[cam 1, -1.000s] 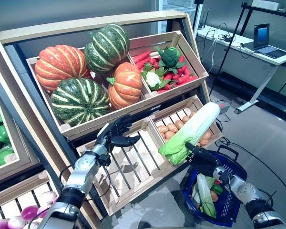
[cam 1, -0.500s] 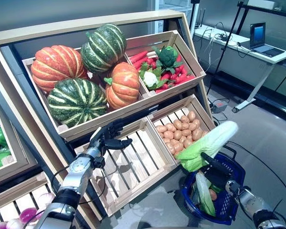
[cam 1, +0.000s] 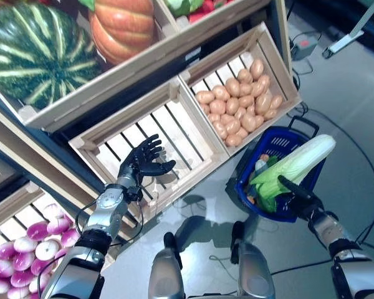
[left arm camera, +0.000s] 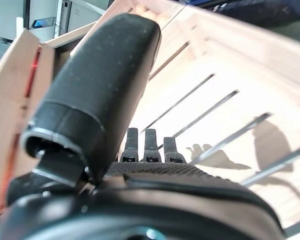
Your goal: Put vegetables into the basket
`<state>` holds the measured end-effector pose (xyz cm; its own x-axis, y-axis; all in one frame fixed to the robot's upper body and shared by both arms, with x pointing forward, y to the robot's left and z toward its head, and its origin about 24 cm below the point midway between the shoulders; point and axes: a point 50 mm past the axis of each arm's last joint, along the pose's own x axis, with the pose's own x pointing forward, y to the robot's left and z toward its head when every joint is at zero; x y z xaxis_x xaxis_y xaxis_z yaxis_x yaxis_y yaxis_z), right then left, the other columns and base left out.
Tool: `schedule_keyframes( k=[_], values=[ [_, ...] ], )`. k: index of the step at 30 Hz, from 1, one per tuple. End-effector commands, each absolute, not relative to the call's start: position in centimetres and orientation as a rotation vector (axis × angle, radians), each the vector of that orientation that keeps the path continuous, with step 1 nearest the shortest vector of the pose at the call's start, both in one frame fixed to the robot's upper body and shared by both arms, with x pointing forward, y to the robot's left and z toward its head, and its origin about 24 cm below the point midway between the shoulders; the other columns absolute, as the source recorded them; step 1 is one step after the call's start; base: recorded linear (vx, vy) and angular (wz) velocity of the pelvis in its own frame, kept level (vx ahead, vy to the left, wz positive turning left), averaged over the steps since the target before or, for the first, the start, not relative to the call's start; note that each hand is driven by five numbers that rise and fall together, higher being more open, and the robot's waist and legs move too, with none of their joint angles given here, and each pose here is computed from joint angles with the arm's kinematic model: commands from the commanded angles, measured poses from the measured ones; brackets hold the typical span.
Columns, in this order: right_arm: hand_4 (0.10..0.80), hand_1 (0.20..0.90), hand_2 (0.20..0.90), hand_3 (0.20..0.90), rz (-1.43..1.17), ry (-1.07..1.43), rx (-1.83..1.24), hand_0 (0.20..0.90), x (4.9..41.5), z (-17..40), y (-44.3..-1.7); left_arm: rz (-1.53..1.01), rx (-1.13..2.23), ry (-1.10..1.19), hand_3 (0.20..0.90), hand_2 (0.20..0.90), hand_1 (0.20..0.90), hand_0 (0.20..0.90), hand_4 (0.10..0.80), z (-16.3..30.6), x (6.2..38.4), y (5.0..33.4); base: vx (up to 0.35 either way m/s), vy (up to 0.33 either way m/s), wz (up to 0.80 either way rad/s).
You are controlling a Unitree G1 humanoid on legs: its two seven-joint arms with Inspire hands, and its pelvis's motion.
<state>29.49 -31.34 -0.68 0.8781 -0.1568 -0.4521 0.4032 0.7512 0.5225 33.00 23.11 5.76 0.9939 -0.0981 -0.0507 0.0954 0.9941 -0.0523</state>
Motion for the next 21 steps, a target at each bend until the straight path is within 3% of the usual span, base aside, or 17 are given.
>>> schedule_keyframes(
  k=[1, 14, 15, 21],
  values=[
    [0.4, 0.3, 0.3, 0.3, -0.382, 0.169, 0.647, 0.3, 30.7, 3.6, -34.5, -0.103, -0.131, -0.184, 0.9, 0.9, 0.9, 0.9, 0.8, 10.5, 34.4, 22.6, -0.083, 0.011, 0.11],
    [0.4, 0.3, 0.3, 0.3, -0.513, 0.095, 0.677, 0.3, 30.7, 6.9, -37.9, -0.185, -0.164, -0.28, 0.9, 0.9, 0.9, 0.9, 0.8, 13.2, 34.8, 20.6, -0.046, 0.017, 0.13],
    [0.8, 0.9, 0.9, 0.9, -0.536, 0.079, 0.686, 0.9, 30.7, 7.3, -38.1, -0.192, -0.168, -0.282, 0.9, 0.9, 0.9, 0.9, 0.8, 13.3, 34.8, 20.6, -0.038, 0.004, 0.06],
    [0.8, 0.9, 0.9, 0.9, -0.547, 0.069, 0.687, 0.9, 30.7, 7.4, -38.2, -0.177, -0.179, -0.255, 0.9, 0.9, 0.9, 0.9, 0.8, 12.7, 34.9, 20.6, -0.025, 0.0, 0.06]
  ],
)
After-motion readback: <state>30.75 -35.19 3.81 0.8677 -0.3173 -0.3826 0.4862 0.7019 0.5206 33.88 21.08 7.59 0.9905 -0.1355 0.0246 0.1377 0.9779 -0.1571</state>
